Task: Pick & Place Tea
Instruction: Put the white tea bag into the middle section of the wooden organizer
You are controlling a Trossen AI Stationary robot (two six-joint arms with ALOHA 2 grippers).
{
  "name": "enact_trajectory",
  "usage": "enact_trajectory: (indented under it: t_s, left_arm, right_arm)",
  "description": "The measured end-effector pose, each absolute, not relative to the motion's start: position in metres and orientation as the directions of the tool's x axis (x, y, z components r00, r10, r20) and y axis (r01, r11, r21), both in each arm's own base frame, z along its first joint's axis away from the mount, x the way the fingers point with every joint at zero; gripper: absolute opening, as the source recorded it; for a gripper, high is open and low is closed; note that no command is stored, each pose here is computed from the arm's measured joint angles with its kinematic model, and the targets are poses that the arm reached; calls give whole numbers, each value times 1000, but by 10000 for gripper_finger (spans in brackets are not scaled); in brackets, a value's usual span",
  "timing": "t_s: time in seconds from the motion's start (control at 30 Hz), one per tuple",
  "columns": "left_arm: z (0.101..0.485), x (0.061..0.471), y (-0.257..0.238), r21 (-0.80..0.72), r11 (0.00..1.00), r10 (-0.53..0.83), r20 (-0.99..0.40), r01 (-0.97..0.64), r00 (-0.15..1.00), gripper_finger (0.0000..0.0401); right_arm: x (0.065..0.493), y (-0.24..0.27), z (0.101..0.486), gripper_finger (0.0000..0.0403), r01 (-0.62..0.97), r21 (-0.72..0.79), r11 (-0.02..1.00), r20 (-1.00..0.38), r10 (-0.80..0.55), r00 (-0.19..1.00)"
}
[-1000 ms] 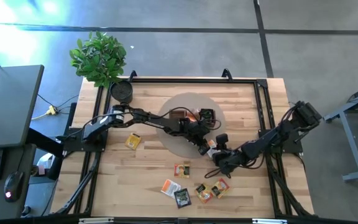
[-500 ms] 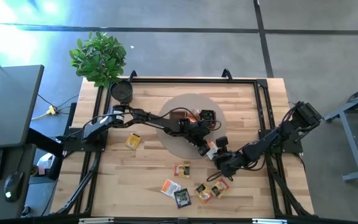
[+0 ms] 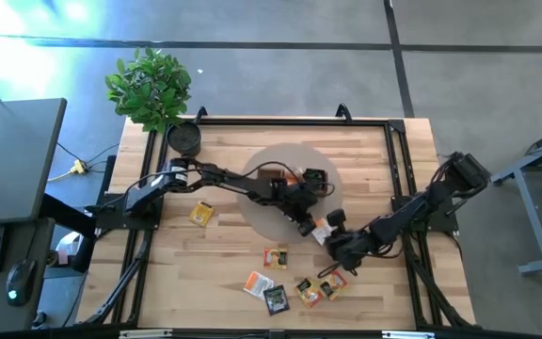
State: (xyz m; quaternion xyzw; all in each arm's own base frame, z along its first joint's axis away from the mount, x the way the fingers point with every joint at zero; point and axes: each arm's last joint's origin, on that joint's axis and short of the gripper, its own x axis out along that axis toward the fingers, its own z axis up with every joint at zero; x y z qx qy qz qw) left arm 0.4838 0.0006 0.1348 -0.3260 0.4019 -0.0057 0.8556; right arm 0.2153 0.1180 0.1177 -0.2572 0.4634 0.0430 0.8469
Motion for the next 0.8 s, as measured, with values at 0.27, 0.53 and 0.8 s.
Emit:
enact_trajectory:
  t_s: [0.27, 0.53, 0.8]
  left_arm:
    - [183, 468, 20, -531, 821, -266, -679, -208, 684, 83]
    - [249, 434, 12, -427, 890, -216, -703, -159, 678, 83]
    - [298, 394, 13, -266, 931, -33, -745, -251, 666, 83]
  right_arm:
    - [207, 113, 155, 4, -334, -408, 850, -753, -107, 649]
    - [205, 100, 178, 3, -583, -700, 413, -682, -142, 718]
    - [223, 57, 178, 2, -608, -719, 335, -690, -245, 681]
